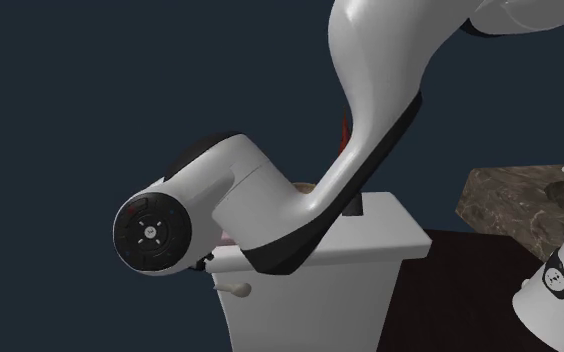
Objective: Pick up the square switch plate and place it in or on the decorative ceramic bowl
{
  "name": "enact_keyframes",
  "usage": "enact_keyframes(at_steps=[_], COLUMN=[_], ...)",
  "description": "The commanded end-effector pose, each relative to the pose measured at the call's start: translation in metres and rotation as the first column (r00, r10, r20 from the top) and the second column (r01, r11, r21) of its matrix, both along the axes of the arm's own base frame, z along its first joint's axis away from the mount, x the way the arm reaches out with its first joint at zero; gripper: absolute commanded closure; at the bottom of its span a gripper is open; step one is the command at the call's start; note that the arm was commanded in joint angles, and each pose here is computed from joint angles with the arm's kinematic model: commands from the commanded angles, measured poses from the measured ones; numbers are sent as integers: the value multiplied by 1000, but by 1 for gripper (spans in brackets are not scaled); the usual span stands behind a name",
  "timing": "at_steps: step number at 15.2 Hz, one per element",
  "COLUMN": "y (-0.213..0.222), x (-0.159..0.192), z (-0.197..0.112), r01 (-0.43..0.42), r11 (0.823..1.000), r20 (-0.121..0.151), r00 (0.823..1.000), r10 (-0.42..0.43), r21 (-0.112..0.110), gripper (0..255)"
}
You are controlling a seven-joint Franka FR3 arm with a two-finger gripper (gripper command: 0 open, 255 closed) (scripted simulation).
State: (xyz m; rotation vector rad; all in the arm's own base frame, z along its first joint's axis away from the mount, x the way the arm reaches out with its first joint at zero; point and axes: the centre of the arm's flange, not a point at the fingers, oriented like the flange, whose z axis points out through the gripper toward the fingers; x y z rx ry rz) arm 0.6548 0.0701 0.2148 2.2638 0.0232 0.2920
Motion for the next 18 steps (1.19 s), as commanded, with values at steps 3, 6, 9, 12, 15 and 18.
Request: enact_keyframes(at_steps=[3,6,9,12,15,18], y=[-14,-13,-17,-14,-14,-14], x=[0,-2,-8,-11,0,0], z=[-7,-10,-9,-9,-7,9], r01=[-127,-127,-127,-127,-127,-127], r11=[991,991,991,991,991,991], r20=[-178,-178,-178,-178,-178,-178], r00=[977,977,977,977,977,977], r10=[118,118,118,118,118,118], r21=[-40,-40,-39,-39,-40,-40], gripper=[0,255,255,255,255,255])
